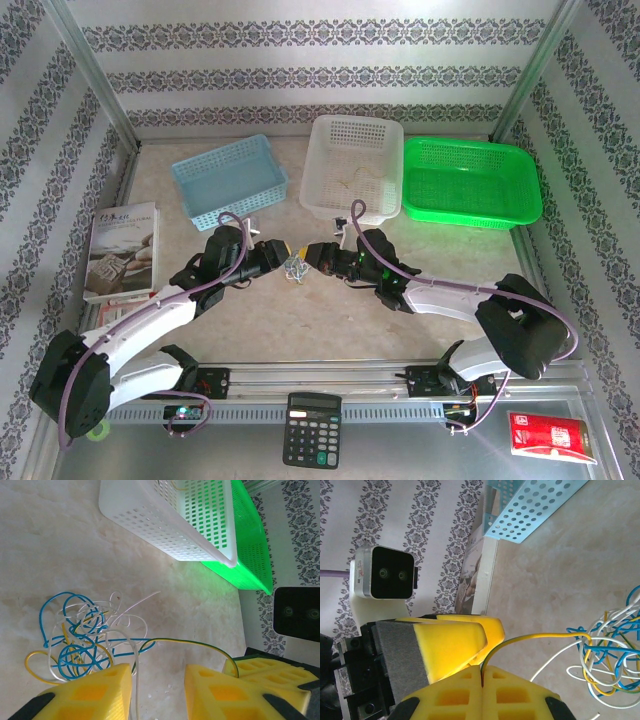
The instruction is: Untangle the cables
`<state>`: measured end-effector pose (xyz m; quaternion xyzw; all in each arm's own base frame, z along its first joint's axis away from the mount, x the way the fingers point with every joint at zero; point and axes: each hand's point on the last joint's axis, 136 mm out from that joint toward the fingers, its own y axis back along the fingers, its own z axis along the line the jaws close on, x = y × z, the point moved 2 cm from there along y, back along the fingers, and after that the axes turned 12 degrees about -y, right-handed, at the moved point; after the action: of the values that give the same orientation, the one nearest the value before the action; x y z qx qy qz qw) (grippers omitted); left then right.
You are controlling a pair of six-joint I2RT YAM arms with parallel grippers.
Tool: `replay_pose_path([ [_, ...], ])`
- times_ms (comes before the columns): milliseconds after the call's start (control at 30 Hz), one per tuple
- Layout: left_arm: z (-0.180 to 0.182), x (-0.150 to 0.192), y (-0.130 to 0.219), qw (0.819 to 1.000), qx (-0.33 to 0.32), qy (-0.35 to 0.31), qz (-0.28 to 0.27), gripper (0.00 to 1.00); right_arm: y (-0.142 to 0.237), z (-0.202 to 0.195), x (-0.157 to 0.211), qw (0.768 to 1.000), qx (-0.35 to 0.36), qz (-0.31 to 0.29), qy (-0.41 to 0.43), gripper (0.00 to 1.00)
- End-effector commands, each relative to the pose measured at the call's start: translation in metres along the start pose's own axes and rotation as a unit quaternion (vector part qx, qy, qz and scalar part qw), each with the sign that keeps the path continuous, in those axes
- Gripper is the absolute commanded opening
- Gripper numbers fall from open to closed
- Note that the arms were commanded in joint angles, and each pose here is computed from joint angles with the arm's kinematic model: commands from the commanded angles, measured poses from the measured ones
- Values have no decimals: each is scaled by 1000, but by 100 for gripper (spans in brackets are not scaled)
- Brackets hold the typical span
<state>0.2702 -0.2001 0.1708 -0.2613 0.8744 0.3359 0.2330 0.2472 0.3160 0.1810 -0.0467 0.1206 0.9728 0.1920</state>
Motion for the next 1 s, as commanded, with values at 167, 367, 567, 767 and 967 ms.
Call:
replay_pose_path([
  [167,-12,-14,-1,999,27,-6,-22,9,0,-1,0,1000,-10,3,-2,0],
  [367,-26,-25,7,999,38,-20,-28,0,3,-13,-4,1000,4,-8,1,22],
  [567,-44,-37,19,998,46,-37,-27,0,18,-30,-11,998,39,-32,23,39],
  [767,-55,-44,23,997,58,-40,-25,0,36,-46,-13,988,100,-61,99,56],
  [967,-65,-49,27,996,72,-39,-27,0,29,-40,-10,973,125,-66,182,66],
])
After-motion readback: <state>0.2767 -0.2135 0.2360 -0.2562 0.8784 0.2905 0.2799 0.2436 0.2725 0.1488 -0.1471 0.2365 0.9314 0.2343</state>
